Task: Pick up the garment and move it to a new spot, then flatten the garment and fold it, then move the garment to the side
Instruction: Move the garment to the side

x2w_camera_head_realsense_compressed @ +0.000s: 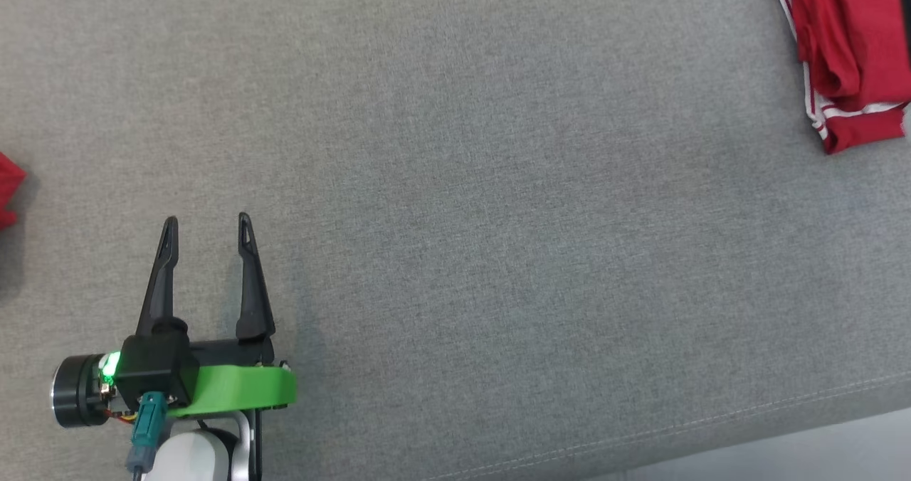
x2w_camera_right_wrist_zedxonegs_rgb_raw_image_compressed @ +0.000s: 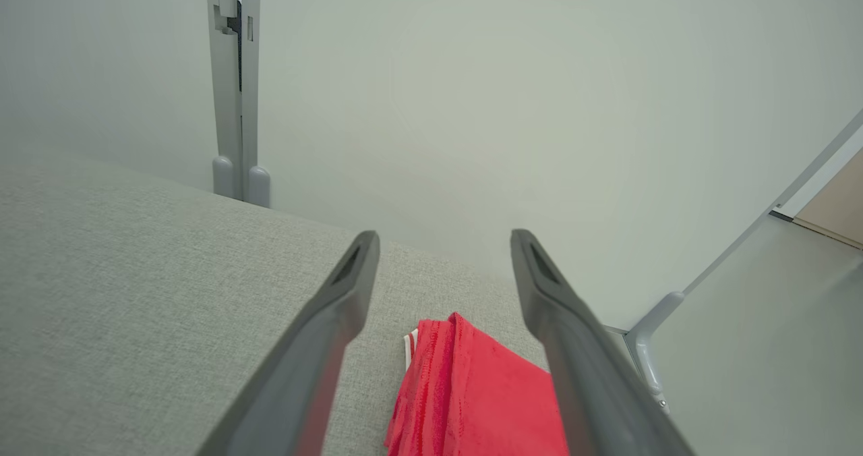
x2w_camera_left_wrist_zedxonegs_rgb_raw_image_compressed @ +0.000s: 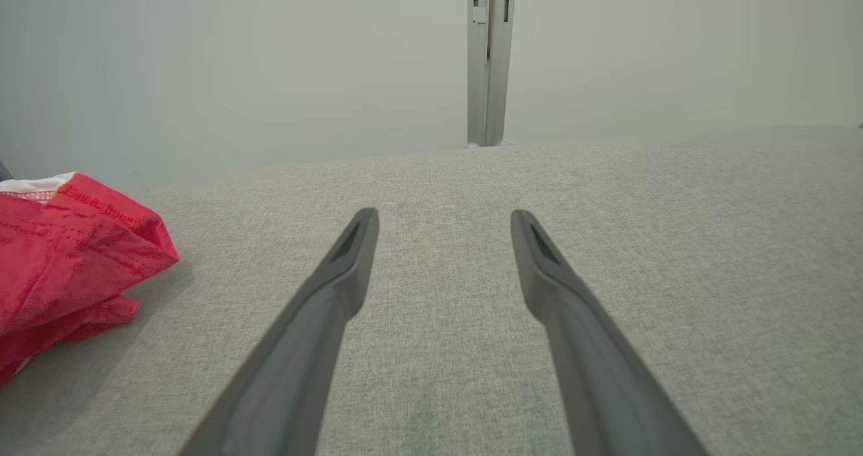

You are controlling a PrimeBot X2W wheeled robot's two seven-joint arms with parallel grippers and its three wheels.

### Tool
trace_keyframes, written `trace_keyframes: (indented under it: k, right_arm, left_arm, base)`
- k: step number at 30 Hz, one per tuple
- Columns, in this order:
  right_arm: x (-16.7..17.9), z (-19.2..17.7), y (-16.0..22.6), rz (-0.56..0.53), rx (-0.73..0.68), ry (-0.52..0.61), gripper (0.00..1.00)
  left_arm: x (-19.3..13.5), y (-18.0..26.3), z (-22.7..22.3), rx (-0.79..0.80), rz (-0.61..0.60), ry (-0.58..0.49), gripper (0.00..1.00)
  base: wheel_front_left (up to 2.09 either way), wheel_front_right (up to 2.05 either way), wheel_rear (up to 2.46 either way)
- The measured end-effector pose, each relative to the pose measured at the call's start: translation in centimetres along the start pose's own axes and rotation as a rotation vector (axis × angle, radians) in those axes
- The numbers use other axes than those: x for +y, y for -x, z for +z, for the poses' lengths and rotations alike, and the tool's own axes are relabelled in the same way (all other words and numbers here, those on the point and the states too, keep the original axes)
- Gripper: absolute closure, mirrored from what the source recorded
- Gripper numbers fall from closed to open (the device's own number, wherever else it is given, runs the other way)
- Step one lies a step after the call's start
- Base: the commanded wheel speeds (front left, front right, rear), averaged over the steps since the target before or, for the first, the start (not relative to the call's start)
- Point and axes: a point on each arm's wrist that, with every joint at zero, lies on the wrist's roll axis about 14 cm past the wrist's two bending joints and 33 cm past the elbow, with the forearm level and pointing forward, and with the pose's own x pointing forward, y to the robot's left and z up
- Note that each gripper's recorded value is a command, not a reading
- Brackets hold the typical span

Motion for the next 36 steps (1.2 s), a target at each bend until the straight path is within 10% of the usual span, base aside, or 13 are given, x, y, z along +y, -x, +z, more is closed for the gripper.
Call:
trace_keyframes:
  k: [36]
  right_arm:
    - [12.4,0.2,17.5,-0.038,-0.093,-0.416,0.00]
  left_arm:
    - [4.9,9.1,6.7,-0.135,0.099,-0.011,0.00]
  base:
    - [0.00,0.00,0.00]
